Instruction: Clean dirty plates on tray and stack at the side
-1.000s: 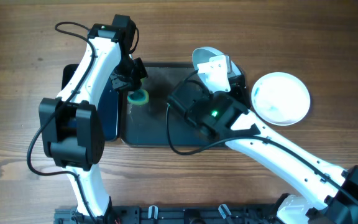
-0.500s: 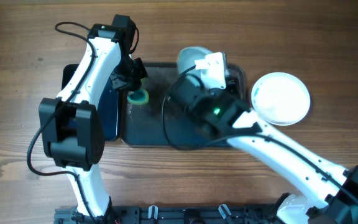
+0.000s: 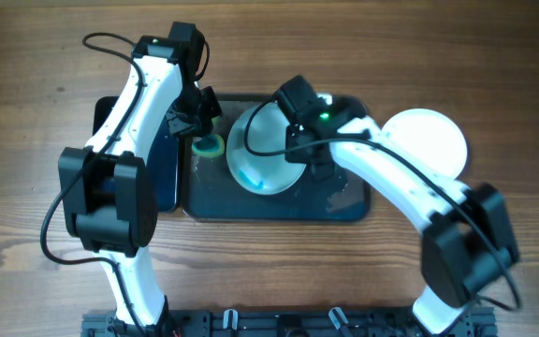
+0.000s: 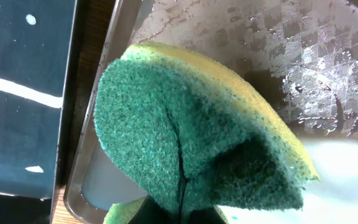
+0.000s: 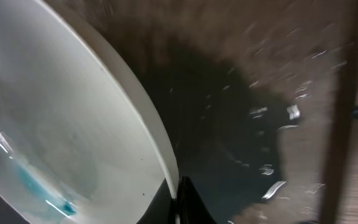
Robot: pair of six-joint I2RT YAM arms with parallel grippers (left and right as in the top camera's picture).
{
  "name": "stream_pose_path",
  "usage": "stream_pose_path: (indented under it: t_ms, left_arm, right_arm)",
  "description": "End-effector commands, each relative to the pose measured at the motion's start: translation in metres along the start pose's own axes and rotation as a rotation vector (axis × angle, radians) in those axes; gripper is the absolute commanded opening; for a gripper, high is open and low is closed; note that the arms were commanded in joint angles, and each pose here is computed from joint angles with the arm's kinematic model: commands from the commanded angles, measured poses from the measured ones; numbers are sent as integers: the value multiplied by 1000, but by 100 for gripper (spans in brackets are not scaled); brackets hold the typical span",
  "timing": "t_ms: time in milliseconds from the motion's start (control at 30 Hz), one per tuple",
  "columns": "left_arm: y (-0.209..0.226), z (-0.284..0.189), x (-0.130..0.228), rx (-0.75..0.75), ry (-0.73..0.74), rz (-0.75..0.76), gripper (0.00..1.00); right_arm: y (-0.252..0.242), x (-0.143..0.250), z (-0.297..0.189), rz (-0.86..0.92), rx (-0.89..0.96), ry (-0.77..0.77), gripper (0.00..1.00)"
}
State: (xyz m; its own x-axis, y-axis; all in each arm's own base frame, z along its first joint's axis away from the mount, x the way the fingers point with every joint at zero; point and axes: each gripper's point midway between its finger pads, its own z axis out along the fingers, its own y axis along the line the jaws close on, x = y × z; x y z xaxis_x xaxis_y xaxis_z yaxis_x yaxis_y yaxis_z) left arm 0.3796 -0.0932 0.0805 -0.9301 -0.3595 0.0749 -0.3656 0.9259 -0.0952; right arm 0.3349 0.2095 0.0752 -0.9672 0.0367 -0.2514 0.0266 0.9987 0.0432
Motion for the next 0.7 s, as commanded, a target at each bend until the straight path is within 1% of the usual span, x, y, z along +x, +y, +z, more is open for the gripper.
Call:
stream_pose_path:
  t_ms: [0,100,200,233,267,333,433,567,600,667]
  left_arm:
    - [0,-2,-2,-2,-8,13,4]
    - [0,-2,-2,-2,-8,14,4]
    - [0,-2,-2,-1,-9,13,4]
    - [0,-2,-2,-1,-9,13,4]
    - [0,-2,-2,-1,-9,13,4]
    - [0,-2,-2,-1,-9,13,4]
    - [-1,-2,-3,1,-12,14,4]
    - [-1,-2,-3,1,-12,14,4]
    - [-1,-2,-3,2,-14,14,4]
    - [-2,-2,-4,4,-18,15,4]
  right_arm:
    - [12,18,28,26,-42,117,4]
    - [14,22,36,-1,-45,139,6]
    - [16,17,36,-101,-63,118,23]
    - [15,14,36,-137,-68,111,39]
    - [13,12,36,-157,-72,109,50]
    - [16,7,36,-227,-136,112,57]
    - [23,-8,34,-339,-294,89,58]
    - [15,-30,34,-421,-367,21,57]
    - [13,-36,35,-429,-372,4,55]
    - [12,-43,39,-420,-380,-14,48]
